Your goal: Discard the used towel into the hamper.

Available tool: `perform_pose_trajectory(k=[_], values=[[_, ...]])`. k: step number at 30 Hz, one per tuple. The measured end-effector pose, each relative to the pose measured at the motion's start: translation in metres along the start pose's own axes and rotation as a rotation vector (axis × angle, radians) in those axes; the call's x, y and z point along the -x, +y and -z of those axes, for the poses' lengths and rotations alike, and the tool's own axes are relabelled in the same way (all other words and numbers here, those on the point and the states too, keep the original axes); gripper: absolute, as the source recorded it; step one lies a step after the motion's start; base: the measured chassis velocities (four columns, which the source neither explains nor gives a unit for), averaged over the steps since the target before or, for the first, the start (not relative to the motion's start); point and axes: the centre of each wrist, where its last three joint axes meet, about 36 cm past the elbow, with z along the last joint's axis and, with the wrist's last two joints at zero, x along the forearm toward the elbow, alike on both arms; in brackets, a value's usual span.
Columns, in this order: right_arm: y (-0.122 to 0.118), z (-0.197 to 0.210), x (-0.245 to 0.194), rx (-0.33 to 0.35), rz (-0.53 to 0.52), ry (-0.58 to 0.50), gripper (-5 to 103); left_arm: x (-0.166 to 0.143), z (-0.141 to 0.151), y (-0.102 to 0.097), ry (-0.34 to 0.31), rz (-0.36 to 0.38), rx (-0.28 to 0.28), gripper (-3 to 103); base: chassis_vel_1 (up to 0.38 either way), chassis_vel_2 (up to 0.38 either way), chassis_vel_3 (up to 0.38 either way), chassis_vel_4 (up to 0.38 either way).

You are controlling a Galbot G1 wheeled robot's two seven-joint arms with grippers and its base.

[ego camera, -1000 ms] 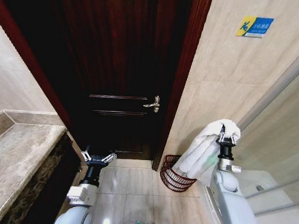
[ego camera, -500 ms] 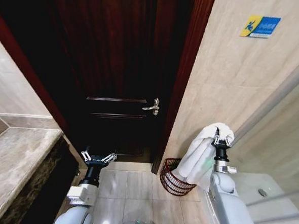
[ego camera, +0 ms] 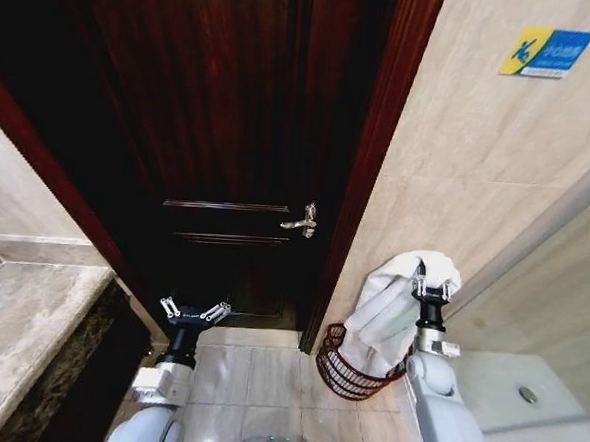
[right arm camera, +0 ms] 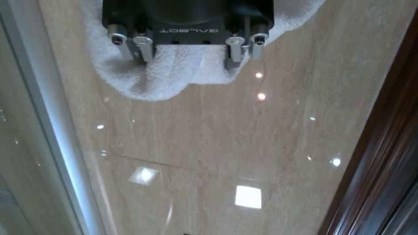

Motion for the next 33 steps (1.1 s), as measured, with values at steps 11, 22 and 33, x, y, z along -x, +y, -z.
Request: perform_pose_trajectory(k=[11,22,33], values=[[-0.013,-0.023,-0.029,0.014,0.036,0.239,97,0.0,0.0,0.0,0.0,0.0,0.0,100,0.0,0.0,0.0,0.0],[-0.023,-0.048,-0.025,0.009,0.047,0.35,100,0.0,0.0,0.0,0.0,0.0,0.0,100,0.0,0.0,0.0,0.0],[-0.004,-0.053,-0.009,0.038,0.1,0.347,100,0.0,0.0,0.0,0.0,0.0,0.0,100,0.0,0.0,0.0,0.0]])
